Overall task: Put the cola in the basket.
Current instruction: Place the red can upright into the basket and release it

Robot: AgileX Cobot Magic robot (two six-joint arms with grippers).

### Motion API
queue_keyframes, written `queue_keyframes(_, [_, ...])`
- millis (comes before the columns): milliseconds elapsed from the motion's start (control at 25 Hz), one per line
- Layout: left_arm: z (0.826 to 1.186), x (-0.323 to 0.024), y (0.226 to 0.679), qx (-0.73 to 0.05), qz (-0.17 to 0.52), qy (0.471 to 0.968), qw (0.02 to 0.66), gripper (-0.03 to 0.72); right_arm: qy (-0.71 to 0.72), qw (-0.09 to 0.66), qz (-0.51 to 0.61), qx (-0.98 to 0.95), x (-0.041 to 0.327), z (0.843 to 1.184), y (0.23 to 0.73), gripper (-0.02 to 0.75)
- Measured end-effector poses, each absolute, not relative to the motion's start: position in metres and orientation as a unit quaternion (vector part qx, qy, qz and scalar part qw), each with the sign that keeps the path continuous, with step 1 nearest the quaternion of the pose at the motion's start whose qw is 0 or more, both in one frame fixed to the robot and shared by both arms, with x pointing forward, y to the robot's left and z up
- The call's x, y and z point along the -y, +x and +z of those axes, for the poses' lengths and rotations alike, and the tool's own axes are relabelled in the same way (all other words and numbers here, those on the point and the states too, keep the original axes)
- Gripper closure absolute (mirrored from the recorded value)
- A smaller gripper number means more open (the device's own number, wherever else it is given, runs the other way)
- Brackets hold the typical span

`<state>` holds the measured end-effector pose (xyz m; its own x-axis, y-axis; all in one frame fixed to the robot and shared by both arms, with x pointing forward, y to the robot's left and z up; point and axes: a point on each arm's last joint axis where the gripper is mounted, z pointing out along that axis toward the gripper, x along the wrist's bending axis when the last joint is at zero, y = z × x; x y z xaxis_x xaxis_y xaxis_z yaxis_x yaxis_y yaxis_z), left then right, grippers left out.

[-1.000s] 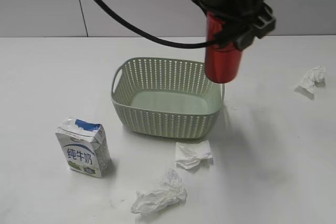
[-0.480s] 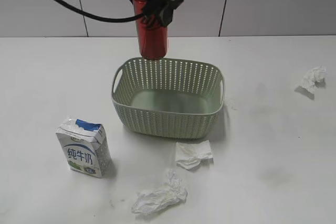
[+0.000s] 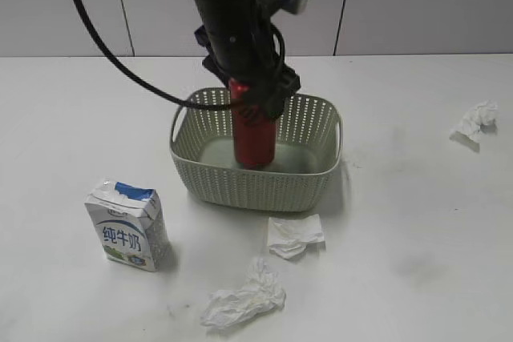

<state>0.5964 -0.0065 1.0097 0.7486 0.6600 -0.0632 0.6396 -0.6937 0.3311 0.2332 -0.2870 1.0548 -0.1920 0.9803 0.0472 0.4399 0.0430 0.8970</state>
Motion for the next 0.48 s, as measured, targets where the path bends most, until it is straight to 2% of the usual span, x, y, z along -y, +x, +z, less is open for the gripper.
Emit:
queue_keyframes(160, [0.98, 0.003, 0.594, -0.36, 0.031, 0.918, 0.163, 0.158, 0.549, 0.321, 0.421, -0.647, 0.287, 1.055, 0.233, 0.148])
queue_keyframes(480, [0.976, 0.003, 0.594, -0.363, 0.044, 0.912, 0.188, 0.158, 0.549, 0.321, 0.421, -0.647, 0.287, 1.055, 0.233, 0.148])
